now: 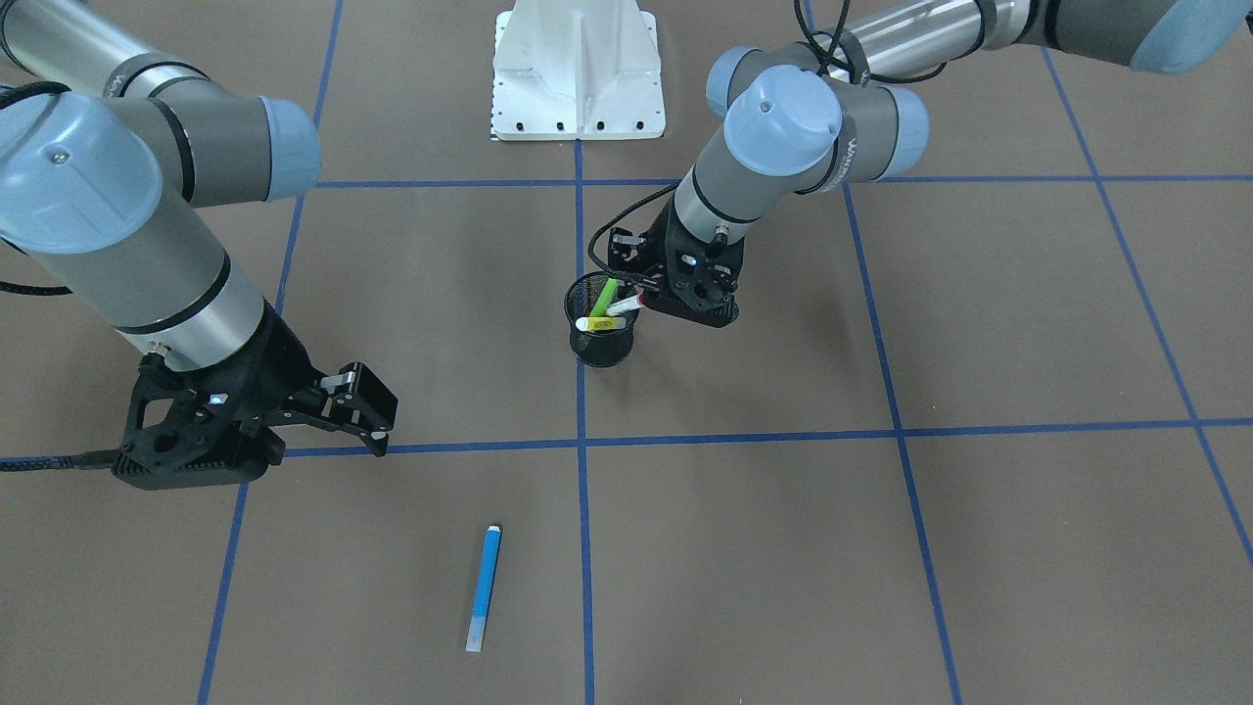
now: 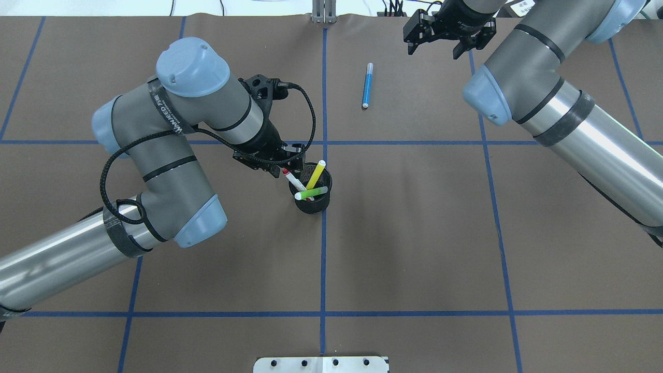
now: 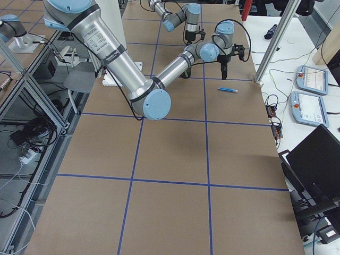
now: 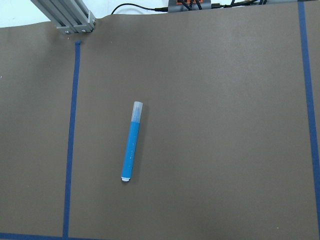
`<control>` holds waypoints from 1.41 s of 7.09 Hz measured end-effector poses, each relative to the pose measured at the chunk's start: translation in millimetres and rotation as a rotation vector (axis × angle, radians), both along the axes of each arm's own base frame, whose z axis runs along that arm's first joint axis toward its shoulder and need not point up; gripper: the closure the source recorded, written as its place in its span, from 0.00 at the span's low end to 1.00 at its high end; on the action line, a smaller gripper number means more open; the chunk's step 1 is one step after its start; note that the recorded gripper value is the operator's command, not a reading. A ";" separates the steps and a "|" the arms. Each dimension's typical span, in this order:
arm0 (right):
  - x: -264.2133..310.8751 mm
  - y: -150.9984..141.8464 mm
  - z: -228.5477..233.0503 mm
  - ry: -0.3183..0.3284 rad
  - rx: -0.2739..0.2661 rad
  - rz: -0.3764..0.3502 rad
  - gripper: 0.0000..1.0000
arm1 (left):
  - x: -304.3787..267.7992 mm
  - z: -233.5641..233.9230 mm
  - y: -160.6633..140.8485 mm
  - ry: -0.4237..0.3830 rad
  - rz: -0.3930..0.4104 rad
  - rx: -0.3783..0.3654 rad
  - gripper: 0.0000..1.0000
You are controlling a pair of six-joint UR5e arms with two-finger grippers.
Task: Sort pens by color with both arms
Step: 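Lower the left gripper over the pen cup onto the red-capped marker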
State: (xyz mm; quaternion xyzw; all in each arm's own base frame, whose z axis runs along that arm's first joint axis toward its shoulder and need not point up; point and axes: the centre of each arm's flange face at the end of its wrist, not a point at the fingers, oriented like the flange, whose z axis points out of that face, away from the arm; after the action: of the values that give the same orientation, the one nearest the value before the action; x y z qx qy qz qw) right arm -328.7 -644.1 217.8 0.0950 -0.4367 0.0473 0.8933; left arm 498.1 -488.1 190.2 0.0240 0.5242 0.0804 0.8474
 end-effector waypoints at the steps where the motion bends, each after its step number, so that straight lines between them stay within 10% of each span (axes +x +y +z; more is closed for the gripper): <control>1: 0.3 -0.2 0.2 0.000 0.000 0.001 0.00 | 1.7 0.1 1.7 -0.001 0.003 -0.001 0.55; 10: 0.8 -0.3 0.7 -0.001 0.002 0.001 0.00 | 7.8 6.1 2.1 -0.012 0.009 -0.008 0.72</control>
State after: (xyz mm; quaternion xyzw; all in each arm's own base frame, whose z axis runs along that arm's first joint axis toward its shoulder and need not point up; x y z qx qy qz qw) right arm -327.9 -644.3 218.5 0.0960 -0.4372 0.0474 0.8930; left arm 505.9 -486.0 196.3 0.0178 0.5194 0.0825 0.8503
